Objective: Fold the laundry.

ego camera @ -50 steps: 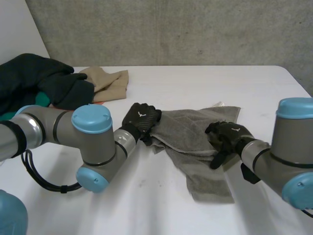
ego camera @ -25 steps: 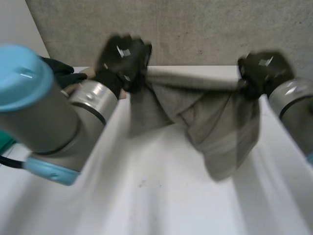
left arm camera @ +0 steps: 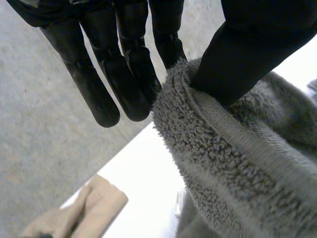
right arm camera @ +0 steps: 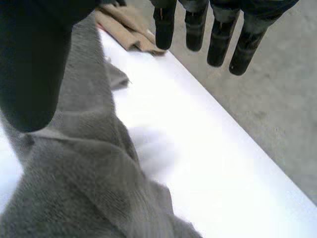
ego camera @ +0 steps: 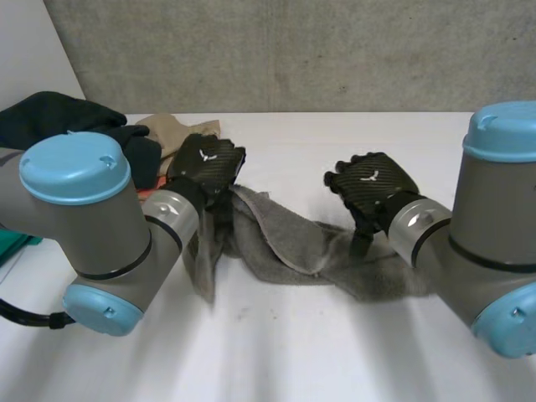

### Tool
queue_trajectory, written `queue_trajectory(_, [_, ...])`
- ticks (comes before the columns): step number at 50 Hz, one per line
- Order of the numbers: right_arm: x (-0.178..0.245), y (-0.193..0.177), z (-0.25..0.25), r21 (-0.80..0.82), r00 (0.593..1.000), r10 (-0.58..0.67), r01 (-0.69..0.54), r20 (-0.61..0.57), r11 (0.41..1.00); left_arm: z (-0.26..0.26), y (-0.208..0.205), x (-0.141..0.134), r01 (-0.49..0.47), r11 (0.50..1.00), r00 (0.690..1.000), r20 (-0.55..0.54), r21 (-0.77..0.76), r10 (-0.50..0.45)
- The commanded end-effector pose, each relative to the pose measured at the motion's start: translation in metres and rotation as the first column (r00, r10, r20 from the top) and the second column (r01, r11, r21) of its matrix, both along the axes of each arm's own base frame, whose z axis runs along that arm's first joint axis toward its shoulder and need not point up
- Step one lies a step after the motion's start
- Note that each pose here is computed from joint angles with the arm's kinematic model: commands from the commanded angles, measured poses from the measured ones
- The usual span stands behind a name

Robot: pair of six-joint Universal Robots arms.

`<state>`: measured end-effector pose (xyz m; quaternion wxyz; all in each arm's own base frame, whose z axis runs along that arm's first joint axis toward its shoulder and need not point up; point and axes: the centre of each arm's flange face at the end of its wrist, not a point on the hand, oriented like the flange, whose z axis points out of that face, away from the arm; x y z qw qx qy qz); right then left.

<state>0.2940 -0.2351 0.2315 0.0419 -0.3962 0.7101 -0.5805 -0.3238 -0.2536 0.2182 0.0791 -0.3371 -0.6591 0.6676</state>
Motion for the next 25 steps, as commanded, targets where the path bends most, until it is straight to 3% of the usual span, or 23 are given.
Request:
queue_trajectory(1, [-0.033, -0.053, 0.015, -0.010, 0.991, -0.126, 0.127, 0.040, 0.992, -0.010, 0.010, 0.007, 0.002, 1.000, 0.999, 0.042, 0.024, -0.003])
queue_trajectory(13, [-0.052, -0.063, -0.007, 0.139, 0.985, -0.086, 0.107, -0.147, 0.984, -0.014, 0.025, 0.026, -0.005, 1.000, 0.988, 0.152, -0.006, 0.005])
queue_trajectory(20, [-0.043, -0.077, -0.054, 0.163, 0.967, 0.011, 0.031, -0.253, 0.986, -0.020, 0.025, 0.032, -0.017, 1.000, 0.986, 0.165, 0.012, 0.014])
queue_trajectory(25, [-0.035, -0.087, -0.080, 0.175, 0.962, 0.063, -0.016, -0.267, 0.984, -0.021, 0.020, 0.034, -0.026, 1.000, 0.987, 0.161, 0.010, 0.024])
